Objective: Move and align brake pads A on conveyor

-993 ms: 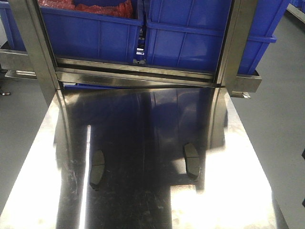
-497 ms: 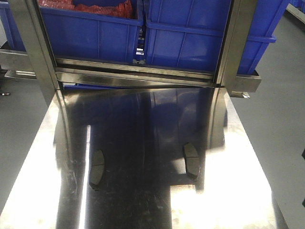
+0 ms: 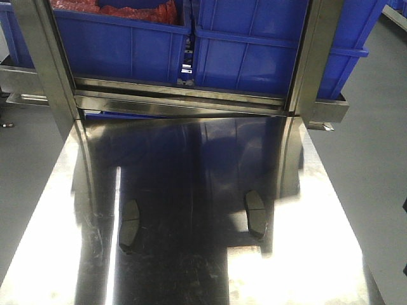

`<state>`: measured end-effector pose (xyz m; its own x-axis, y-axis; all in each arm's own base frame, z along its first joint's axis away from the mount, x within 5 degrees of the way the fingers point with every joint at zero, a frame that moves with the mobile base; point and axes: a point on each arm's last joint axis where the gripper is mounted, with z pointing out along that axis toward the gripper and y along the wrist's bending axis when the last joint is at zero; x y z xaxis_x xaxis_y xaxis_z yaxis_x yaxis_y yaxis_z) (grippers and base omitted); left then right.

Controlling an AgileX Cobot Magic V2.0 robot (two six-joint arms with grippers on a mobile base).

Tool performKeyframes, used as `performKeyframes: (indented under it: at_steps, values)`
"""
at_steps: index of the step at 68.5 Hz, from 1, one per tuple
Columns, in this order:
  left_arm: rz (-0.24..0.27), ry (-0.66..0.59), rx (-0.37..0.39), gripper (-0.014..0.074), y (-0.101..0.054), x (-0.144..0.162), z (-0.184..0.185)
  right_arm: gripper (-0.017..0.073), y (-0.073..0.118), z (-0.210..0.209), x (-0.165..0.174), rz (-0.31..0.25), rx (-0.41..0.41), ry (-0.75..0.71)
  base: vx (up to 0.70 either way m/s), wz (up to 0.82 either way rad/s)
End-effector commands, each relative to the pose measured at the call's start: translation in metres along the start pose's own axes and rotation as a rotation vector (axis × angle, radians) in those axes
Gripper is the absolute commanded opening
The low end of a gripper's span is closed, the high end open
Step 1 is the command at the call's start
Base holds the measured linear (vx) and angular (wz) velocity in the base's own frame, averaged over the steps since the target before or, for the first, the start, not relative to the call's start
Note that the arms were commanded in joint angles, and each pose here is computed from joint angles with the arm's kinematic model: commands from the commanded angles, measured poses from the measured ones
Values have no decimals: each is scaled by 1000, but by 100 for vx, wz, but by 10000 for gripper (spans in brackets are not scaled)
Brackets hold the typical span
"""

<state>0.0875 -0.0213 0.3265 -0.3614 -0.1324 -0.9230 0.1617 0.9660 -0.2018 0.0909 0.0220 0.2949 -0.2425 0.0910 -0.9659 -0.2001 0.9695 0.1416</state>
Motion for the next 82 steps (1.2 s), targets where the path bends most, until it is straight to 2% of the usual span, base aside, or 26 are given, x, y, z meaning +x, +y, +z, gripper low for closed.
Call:
performKeyframes:
  at_steps: [1, 49, 58, 66, 72, 82]
  values:
    - [-1, -92, 28, -6, -4, -14, -3, -8, 3, -2, -15, -15, -19, -93, 0, 0]
    - [-1, -99, 30, -6, -4, -15, -3, -8, 3, -2, -15, -15, -19, -92, 0, 0]
    - [-1, -99, 30, 18, -4, -15, -3, -8, 3, -2, -15, -15, -19, -93, 0, 0]
    - [0, -101, 31, 122, -4, -15, -3, -8, 3, -2, -15, -15, -19, -93, 0, 0]
    - [0, -106, 32, 294, -4, -15, -3, -8, 3, -2, -15, -15, -19, -93, 0, 0]
    - [0, -105, 32, 640, -4, -15, -3, -8, 3, -2, -15, -15, -19, -93, 0, 0]
